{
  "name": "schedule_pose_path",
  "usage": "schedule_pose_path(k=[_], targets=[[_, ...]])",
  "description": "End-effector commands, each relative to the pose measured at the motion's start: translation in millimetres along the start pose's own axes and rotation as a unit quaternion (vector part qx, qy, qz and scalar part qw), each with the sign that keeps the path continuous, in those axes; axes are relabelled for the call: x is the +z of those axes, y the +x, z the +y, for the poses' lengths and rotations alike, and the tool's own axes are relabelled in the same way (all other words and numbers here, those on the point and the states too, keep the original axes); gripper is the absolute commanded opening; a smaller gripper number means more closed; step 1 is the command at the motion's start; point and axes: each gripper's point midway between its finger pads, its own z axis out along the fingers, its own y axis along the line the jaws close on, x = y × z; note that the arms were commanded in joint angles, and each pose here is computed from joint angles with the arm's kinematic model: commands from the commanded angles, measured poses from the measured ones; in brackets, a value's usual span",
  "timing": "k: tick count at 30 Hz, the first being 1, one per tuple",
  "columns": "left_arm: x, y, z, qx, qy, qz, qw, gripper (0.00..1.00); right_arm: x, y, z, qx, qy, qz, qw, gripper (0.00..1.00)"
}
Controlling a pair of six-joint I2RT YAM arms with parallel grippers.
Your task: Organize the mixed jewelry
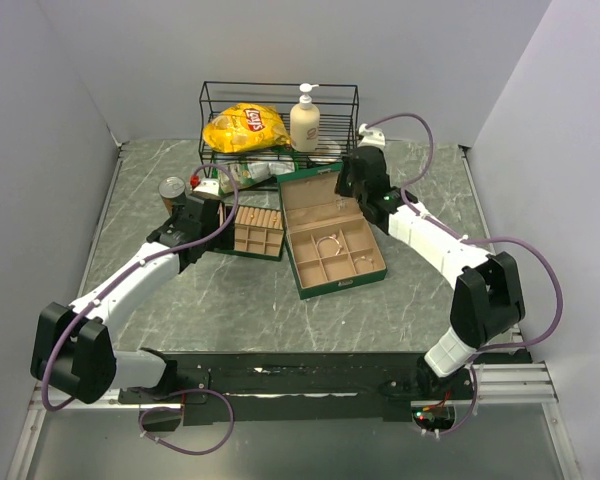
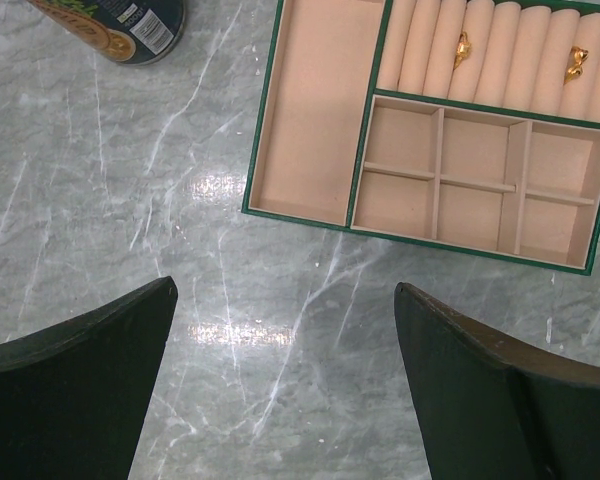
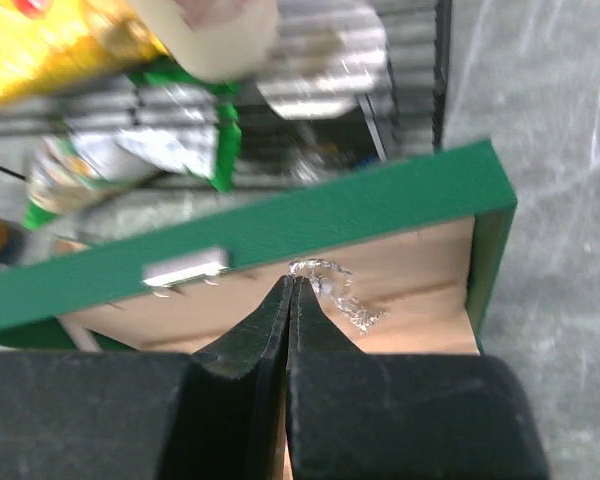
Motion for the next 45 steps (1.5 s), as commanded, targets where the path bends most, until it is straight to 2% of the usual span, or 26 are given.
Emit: schedule_pose_path(k=[1,20,30,45], targets=[[-2,-14,-4,0.001,0.005,-0.013,1.000,0.96,-19,-18,-6,0.015,0.004,-0.031,0.999,0.00],[-2,-13,-3,0.001,0.002,-0.013,1.000,0.96,5,-35,-2,-0.005,0.008,-0.040,0.999,0.00],[-2,-13,-3,0.001,0.001,-0.012,1.000,0.96,16,-26,-11,-0.005,0.019,-0.024,1.000,0.00],[-1,-13,-4,0.002,0.003,-0.009,1.000,0.96,3,-35,-13,0.002,0.010,-0.037,0.999,0.00]])
